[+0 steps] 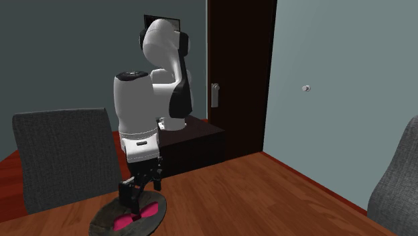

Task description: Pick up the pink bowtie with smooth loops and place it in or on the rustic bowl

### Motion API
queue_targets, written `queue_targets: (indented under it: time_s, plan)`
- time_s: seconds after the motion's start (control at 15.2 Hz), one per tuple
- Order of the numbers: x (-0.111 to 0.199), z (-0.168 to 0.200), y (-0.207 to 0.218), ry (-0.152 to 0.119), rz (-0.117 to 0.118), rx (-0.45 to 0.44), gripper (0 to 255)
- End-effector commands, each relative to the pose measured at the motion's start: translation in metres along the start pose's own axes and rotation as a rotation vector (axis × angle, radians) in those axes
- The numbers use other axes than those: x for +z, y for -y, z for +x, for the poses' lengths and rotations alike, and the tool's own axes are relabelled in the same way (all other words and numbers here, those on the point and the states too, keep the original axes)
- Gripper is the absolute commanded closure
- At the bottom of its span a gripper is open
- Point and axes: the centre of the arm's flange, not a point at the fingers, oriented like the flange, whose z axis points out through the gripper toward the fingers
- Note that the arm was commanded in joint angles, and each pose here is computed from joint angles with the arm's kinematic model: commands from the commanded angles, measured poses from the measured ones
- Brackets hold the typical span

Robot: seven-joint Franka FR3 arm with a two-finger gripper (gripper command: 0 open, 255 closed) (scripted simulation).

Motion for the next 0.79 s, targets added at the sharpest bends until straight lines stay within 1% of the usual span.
queue_targets:
  time_s: [0.0,0.2,0.73]
  plan:
    - [-0.013,0.0,0.0,0.0,0.0,0.0,0]
    - [-0.05,0.0,0.0,0.0,0.0,0.0,0]
    - [-0.05,0.0,0.0,0.0,0.0,0.0,0]
